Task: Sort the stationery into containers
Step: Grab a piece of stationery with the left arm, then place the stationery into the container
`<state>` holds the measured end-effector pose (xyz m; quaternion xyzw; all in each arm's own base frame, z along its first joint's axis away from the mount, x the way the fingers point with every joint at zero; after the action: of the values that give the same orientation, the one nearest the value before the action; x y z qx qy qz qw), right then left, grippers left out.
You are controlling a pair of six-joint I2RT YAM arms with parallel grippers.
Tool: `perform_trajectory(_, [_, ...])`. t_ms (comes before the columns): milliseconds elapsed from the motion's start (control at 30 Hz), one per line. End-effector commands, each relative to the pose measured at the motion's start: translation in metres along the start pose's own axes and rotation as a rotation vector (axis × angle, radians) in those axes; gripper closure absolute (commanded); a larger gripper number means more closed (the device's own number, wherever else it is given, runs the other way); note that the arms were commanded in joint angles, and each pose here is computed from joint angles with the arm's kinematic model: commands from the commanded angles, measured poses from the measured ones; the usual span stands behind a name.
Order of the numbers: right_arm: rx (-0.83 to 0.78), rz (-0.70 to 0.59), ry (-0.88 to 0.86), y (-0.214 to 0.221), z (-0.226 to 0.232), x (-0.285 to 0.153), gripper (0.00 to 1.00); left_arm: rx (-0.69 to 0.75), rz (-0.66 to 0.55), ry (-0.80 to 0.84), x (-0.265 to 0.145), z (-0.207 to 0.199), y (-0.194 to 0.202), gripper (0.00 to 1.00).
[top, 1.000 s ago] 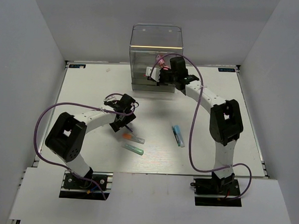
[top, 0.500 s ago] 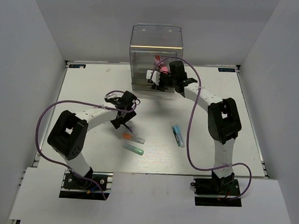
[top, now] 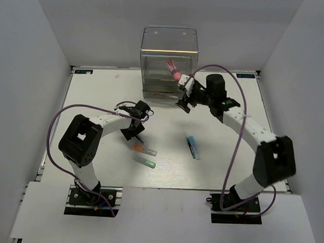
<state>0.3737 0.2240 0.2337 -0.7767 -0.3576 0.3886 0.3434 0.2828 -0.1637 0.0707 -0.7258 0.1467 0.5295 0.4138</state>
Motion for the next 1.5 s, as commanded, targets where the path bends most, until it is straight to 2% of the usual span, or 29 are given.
perform_trajectory(0, [0.242, -0.042, 0.063, -0.01, 0.018, -0.032, 0.1, -0.011, -0.029, -0.017, 0.002, -0.007, -0.007, 0.42])
perform_trajectory(67, [0.295, -0.022, -0.007, 0.006, 0.04, -0.043, 0.1, 0.005, -0.024, -0.032, 0.005, -0.007, -0.005, 0.47])
perform_trajectory(133, [0.324, -0.017, -0.027, 0.013, 0.06, -0.056, 0.1, 0.019, -0.021, -0.04, 0.008, -0.006, -0.004, 0.57])
perform_trajectory(300, [0.348, -0.081, 0.044, 0.014, 0.086, -0.09, 0.12, 0.025, -0.014, -0.026, 0.01, -0.002, -0.001, 0.86])
perform_trajectory(333, [0.344, -0.094, 0.056, 0.009, 0.086, -0.096, 0.14, 0.025, -0.004, -0.023, 0.009, -0.001, 0.001, 0.86])
perform_trajectory(400, [0.392, -0.075, 0.051, 0.015, 0.093, -0.1, 0.24, 0.023, -0.012, 0.026, 0.002, -0.007, -0.004, 0.88])
perform_trajectory(433, [0.394, -0.08, 0.05, 0.013, 0.096, -0.104, 0.41, 0.012, -0.028, 0.07, -0.008, -0.013, -0.011, 0.89])
perform_trajectory(500, [0.409, -0.065, 0.043, 0.018, 0.101, -0.106, 0.65, 0.004, -0.05, 0.135, -0.027, -0.026, -0.02, 0.9])
perform_trajectory(600, [0.395, -0.054, 0.066, 0.019, 0.101, -0.112, 0.92, -0.046, -0.119, 0.271, -0.063, -0.049, -0.046, 0.93])
perform_trajectory(733, [0.382, -0.054, 0.112, 0.022, 0.101, -0.118, 0.92, -0.098, -0.119, 0.431, -0.098, -0.069, -0.061, 0.96])
perform_trajectory(867, [0.358, -0.051, 0.18, 0.027, 0.098, -0.125, 0.92, -0.192, -0.068, 0.627, -0.128, -0.093, -0.067, 1.0])
perform_trajectory(1067, [0.355, -0.05, 0.202, 0.03, 0.097, -0.127, 0.92, -0.424, -0.002, 0.87, -0.152, -0.128, -0.074, 1.0])
perform_trajectory(1267, [0.349, -0.052, 0.231, 0.032, 0.094, -0.131, 0.92, -0.626, -0.015, 0.936, -0.155, -0.164, -0.097, 1.0])
perform_trajectory(1433, [0.356, -0.052, 0.239, 0.032, 0.093, -0.132, 0.92, -0.732, -0.035, 0.886, -0.146, -0.187, -0.106, 1.0])
perform_trajectory(1467, [0.352, -0.052, 0.243, 0.032, 0.093, -0.133, 0.92, -0.74, -0.048, 0.854, -0.134, -0.19, -0.105, 1.0])
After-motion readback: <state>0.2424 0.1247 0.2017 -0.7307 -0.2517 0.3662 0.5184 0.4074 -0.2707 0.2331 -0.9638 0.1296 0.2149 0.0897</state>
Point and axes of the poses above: each gripper's point midway between its finger pads, its own x axis out along the fingers, its own z axis along the line the jaws close on, y = z × x, the point moved 6 cm from there along -x, back along the fingers, and after that the axes turned 3 degrees about -x, right-handed, at the moved point
